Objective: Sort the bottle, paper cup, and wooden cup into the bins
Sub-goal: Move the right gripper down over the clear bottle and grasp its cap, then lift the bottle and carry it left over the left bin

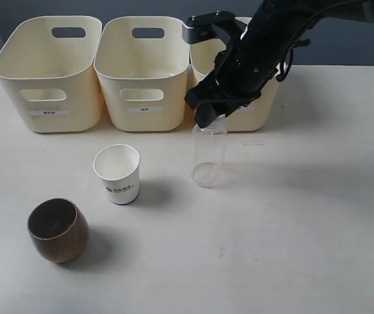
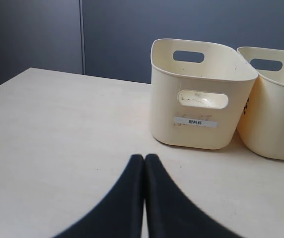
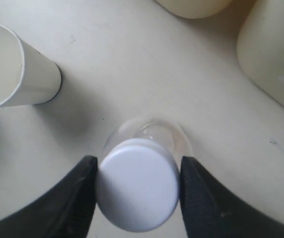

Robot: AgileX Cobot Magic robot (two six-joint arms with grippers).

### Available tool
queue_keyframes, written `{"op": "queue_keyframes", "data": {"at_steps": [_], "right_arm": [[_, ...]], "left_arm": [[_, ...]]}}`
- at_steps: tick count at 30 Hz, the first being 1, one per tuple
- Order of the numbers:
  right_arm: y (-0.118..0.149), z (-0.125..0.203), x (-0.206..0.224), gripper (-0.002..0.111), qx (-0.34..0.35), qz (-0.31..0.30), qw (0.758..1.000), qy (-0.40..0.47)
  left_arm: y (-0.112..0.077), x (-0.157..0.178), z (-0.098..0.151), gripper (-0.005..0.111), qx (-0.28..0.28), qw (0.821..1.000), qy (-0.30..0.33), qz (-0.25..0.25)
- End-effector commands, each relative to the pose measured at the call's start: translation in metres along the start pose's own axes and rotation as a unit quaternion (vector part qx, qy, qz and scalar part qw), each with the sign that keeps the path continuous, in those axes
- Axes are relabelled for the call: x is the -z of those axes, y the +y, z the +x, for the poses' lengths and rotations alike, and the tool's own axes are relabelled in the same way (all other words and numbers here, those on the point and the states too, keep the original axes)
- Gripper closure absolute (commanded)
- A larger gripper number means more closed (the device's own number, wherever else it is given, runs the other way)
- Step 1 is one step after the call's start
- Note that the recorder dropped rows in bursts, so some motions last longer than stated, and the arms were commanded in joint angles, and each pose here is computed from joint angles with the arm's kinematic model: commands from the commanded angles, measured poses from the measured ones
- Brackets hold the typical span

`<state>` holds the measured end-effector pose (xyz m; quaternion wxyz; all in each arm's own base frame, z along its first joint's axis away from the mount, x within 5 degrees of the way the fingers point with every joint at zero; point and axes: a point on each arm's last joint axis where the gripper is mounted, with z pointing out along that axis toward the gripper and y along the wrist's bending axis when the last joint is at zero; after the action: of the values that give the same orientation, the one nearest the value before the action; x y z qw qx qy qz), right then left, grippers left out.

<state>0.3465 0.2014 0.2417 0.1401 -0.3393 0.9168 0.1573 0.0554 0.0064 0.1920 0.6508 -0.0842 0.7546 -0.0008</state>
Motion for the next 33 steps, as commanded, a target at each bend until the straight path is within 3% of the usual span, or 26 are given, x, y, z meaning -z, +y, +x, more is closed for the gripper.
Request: {"op": "queue_keyframes", "data": {"at_steps": [1,8,16,28,33], "right_arm": [[0.0,-0.001,0.009,0.109,0.018,0.012,1.0,-0.009],[0.01,-0.022,0.063,0.109,0.045,0.039,0.993,-0.1],[0.047,-0.07,0.128,0.109,0.124,0.053,0.964,-0.228],[0.08,-0.127,0.082,0.109,0.188,0.03,0.95,-0.248],[0.102,-0.141,0.081,0.109,0.228,0.034,0.927,-0.297]], "left_arm": [[0.0,0.0,0.0,0.107,0.0,1.0,-0.005,0.002],[0.0,0.0,0.0,0.107,0.0,1.0,-0.005,0.002],[0.0,0.0,0.0,0.107,0.0,1.0,-0.005,0.002],[0.0,0.0,0.0,0.107,0.0,1.0,-0.005,0.002],[0.0,0.0,0.0,0.107,0.0,1.0,-0.005,0.002]]}}
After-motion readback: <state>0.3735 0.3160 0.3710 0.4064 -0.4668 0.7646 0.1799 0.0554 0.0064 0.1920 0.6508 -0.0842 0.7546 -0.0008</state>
